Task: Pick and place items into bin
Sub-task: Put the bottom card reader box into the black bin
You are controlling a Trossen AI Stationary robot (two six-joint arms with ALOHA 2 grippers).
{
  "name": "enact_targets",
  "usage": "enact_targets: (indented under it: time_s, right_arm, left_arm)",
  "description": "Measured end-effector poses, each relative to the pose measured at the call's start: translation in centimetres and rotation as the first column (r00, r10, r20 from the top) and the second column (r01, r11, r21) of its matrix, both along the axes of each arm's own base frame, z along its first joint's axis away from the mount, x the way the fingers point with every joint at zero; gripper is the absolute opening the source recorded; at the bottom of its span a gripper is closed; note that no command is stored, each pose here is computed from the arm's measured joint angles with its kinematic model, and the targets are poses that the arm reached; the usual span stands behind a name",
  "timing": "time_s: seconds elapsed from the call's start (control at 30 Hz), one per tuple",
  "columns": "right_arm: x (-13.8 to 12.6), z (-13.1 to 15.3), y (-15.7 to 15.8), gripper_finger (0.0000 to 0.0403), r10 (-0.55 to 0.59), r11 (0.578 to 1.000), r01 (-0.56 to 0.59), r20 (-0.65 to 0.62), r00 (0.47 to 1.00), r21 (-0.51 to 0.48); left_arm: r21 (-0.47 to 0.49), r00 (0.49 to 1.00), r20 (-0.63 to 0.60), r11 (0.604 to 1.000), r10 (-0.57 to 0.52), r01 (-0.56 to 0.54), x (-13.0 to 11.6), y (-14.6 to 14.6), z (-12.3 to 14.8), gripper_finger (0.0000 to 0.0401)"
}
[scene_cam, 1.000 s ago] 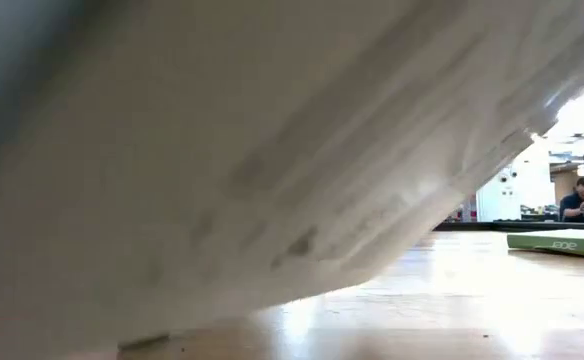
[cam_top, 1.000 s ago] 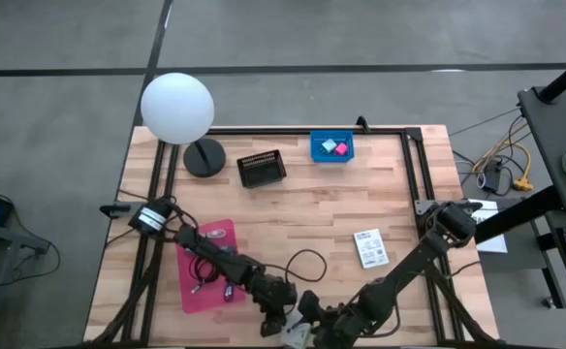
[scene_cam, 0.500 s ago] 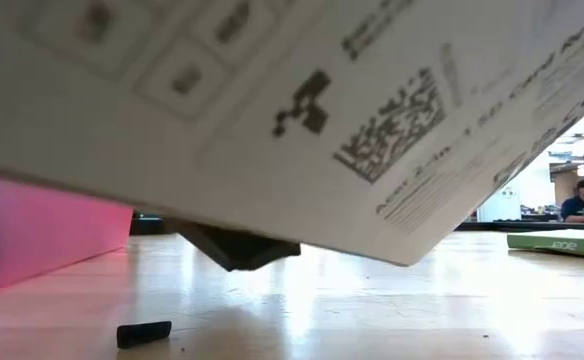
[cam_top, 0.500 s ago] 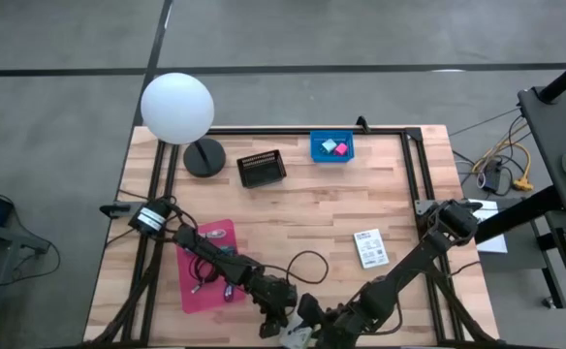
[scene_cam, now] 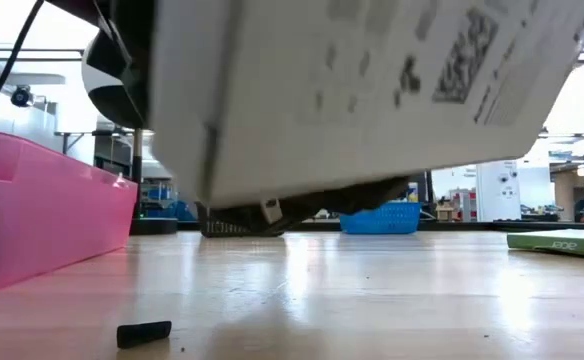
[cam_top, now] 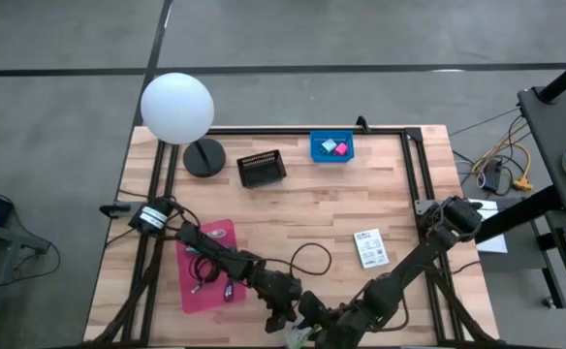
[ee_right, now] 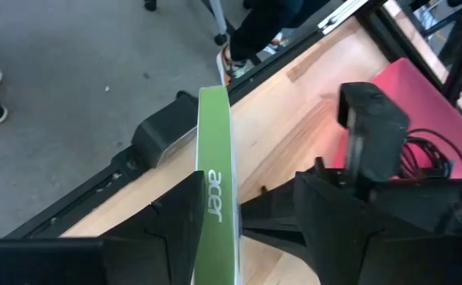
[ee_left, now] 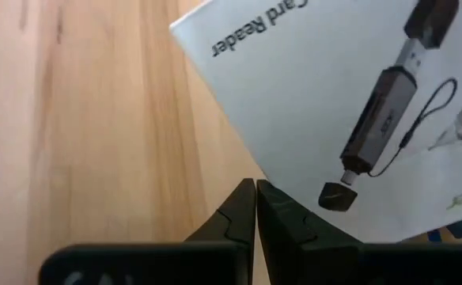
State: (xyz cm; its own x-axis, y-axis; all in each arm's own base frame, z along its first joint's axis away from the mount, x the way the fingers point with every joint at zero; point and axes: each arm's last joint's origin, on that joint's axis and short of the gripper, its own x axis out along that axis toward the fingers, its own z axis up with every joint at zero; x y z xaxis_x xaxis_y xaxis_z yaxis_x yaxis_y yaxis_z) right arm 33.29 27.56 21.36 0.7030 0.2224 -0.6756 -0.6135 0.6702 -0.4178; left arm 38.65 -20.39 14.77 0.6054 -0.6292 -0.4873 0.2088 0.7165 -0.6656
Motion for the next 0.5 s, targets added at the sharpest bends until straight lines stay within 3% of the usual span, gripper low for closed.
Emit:
enact_targets:
  time_s: [0.2, 0.5]
  right_arm:
    - [-0.05, -0.12, -0.04, 0.0177, 0.004, 1.000, -0.004, -0.006, 1.000, -0.011]
    - [0.08, -0.12, -0.22, 0.0177, 0.082, 0.991, -0.079, 0.021, 0.996, -0.106]
  left_arm:
    - [-0.010, 1.000, -0.005, 1.000, -0.013, 0.013, -0.04, -0.05, 0.01, 0.0000]
    - [-0.034, 0.998, -0.017, 0.998, -0.054, 0.053, 0.28, -0.09, 0.57, 0.0000]
